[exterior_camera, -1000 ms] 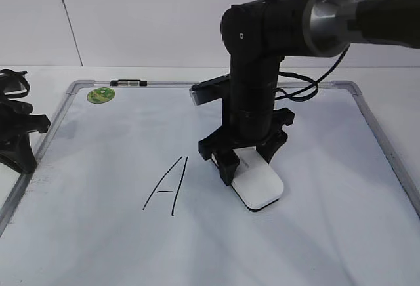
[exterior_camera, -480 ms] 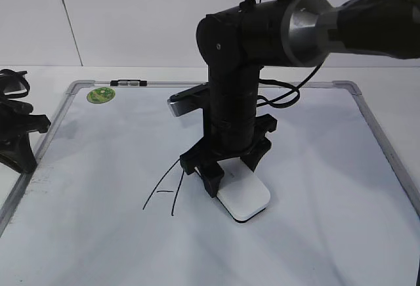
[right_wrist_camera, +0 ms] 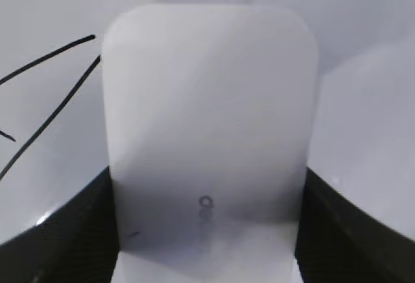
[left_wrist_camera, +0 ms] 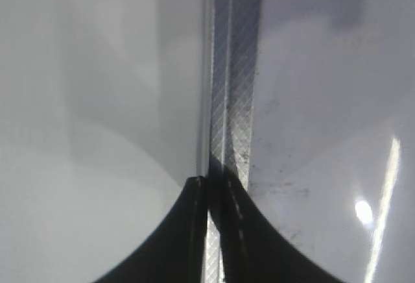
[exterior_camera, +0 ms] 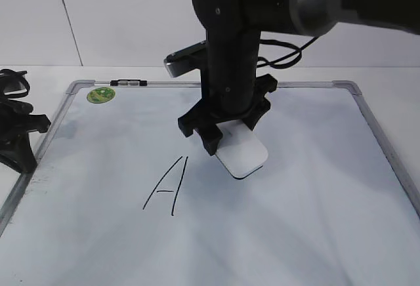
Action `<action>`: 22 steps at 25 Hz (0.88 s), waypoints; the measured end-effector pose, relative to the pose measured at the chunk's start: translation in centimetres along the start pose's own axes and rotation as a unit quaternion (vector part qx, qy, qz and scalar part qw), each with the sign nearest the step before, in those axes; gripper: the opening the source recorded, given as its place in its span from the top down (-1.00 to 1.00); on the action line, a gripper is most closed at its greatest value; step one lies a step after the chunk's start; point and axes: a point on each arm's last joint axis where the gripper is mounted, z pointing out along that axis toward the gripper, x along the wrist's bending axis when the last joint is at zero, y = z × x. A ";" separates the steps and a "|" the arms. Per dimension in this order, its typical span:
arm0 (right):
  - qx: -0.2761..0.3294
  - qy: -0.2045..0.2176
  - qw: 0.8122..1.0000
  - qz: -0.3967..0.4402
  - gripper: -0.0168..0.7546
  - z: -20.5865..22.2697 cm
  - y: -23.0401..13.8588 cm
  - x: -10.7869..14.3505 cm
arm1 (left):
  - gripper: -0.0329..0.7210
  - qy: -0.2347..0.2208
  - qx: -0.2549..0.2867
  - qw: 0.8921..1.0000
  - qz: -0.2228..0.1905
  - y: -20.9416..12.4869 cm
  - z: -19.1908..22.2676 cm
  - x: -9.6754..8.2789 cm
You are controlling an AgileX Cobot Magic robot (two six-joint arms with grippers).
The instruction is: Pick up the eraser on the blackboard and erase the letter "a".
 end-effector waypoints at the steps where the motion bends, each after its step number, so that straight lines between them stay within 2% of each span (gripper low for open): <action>1: -0.006 -0.004 1.000 0.000 -0.49 -0.6 0.0 -0.2 | 0.84 0.000 0.000 1.000 0.000 0.0 0.0 0.0; 5: -0.026 -0.027 0.999 0.009 -0.49 -2.2 -0.1 -0.8 | 0.84 0.000 0.000 1.000 0.000 0.0 0.0 0.0; 11: -0.069 -0.082 0.993 0.054 -0.49 -5.3 -0.6 -2.5 | 0.84 0.000 0.000 1.000 0.000 0.0 0.0 0.0; 22: -0.200 -0.129 0.962 0.133 -0.49 -16.3 -4.6 -5.4 | 0.84 0.000 -0.001 1.000 0.000 0.0 0.0 0.0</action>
